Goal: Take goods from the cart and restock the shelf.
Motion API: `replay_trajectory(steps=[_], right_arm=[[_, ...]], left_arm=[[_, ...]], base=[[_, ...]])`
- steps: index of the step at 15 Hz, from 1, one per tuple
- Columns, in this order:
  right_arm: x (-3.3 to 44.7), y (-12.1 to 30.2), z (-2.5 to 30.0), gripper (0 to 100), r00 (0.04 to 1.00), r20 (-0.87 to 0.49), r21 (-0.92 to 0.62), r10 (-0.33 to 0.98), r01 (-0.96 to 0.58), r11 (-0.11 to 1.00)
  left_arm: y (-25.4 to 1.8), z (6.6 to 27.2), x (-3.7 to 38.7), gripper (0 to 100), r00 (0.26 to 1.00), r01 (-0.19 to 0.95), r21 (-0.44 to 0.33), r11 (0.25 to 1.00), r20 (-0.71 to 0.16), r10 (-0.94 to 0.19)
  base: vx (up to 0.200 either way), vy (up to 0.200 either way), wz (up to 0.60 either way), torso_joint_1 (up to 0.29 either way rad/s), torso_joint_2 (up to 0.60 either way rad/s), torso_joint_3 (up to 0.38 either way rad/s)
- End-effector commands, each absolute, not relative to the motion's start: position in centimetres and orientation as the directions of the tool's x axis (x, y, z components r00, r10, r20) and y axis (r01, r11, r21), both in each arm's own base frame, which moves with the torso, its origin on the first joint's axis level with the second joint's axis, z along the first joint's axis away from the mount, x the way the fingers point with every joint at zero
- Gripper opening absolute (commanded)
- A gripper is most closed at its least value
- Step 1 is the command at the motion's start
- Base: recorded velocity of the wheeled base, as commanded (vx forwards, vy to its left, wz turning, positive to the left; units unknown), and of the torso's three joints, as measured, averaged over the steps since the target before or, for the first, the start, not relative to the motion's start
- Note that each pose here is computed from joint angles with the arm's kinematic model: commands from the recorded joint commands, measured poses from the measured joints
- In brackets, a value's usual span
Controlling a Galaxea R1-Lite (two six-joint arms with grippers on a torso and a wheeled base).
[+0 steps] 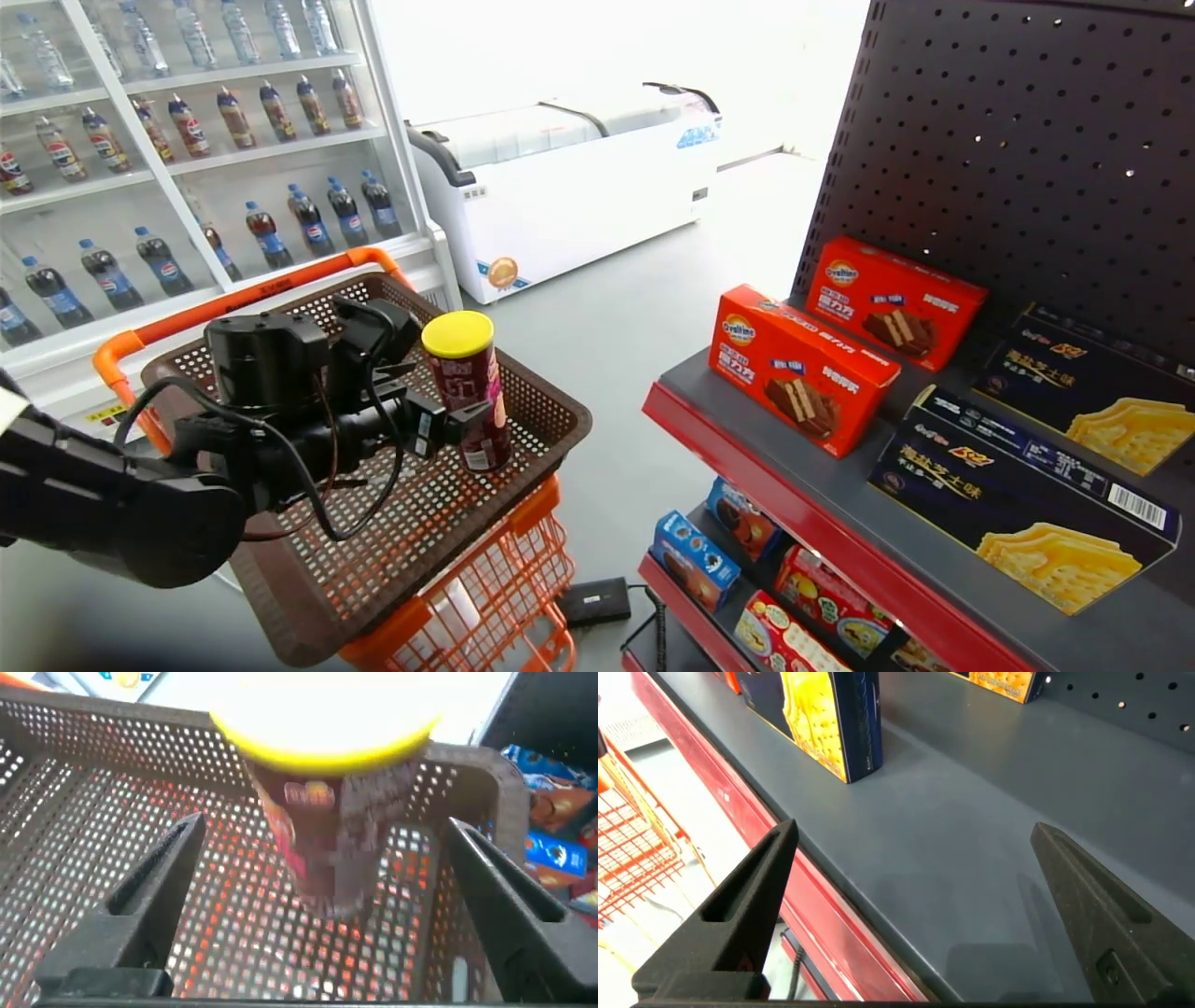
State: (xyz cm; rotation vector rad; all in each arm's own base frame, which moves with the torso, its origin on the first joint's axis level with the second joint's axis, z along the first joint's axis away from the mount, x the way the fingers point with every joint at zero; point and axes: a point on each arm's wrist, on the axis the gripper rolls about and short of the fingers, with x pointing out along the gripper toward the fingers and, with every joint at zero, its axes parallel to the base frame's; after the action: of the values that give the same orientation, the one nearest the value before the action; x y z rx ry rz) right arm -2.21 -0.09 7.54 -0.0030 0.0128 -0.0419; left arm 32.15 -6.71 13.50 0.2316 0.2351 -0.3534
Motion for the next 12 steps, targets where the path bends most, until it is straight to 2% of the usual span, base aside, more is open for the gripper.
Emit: replay_trajectory(steps=[1, 6, 12], right_arm=[[-2.2, -0.1, 7.5, 100, 0.999, -0.014, -0.004, -0.041, 0.041, 0.999], [-2.2, -0.1, 7.5, 100, 0.999, -0.014, -0.004, -0.041, 0.041, 0.999], [-2.2, -0.1, 7.5, 100, 0.999, -0.014, -0.004, -0.041, 0.041, 0.999]], left_arm=[[-7.1, 12.1, 34.2, 100, 0.906, 0.37, 0.178, 0.912, -0.286, -0.311], [-7.9, 11.3, 35.7, 100, 0.918, 0.369, 0.189, 0.91, -0.226, -0.326], [-8.3, 10.3, 36.5, 100, 0.913, 0.378, 0.191, 0.906, -0.238, -0.331]], base=[[0.0, 0.0, 0.0, 0.0, 0.0, 0.0], [0.0, 0.0, 0.0, 0.0, 0.0, 0.0], [0.0, 0.0, 0.0, 0.0, 0.0, 0.0]])
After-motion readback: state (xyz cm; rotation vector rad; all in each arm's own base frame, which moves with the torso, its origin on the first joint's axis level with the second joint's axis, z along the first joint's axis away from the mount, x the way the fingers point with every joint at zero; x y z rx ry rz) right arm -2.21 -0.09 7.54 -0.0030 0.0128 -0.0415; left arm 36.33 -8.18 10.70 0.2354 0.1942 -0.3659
